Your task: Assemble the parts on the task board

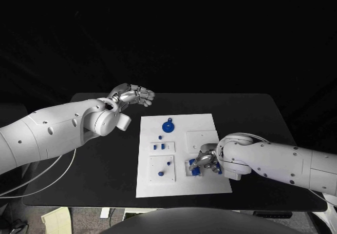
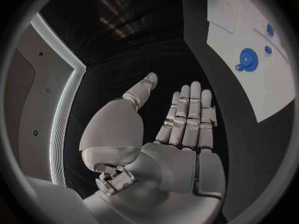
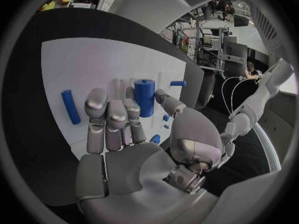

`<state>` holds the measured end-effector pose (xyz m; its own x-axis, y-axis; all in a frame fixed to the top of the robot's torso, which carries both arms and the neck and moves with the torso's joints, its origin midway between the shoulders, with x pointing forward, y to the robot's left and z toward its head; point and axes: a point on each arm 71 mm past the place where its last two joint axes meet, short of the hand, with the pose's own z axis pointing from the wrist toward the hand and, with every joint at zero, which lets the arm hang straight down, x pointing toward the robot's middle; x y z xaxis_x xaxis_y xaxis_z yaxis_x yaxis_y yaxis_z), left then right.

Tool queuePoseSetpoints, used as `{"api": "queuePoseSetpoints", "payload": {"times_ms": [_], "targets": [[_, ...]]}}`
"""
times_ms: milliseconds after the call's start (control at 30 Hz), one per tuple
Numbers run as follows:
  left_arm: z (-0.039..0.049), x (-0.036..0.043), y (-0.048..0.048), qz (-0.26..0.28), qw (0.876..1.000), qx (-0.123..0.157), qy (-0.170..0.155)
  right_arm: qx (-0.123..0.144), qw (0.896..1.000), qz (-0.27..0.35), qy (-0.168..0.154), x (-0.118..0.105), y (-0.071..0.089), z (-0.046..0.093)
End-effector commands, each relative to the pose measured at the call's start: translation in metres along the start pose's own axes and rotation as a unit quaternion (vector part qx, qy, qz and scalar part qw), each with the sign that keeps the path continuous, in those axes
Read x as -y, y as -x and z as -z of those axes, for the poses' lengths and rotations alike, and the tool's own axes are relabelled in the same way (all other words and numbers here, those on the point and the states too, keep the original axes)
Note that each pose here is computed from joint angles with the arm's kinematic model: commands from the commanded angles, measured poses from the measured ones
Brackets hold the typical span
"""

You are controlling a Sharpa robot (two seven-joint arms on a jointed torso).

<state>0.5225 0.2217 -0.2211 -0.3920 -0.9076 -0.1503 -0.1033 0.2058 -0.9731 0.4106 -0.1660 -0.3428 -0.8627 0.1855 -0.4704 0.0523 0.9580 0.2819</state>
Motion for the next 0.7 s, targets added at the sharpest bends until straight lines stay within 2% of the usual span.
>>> {"api": "queuePoseSetpoints", "payload": {"times_ms": [33,700], "targets": [[-0.0004,0.0015,-0.0026,0.004,1.0,-0.007,-0.004,-0.009,1.0,0.013,0.001,-0.0008,-0.0027,-0.0008],[-0.0003,0.0016,-0.0027,0.004,1.0,-0.007,-0.004,-0.002,1.0,0.013,0.009,-0.0054,-0.0036,-0.0019]]}}
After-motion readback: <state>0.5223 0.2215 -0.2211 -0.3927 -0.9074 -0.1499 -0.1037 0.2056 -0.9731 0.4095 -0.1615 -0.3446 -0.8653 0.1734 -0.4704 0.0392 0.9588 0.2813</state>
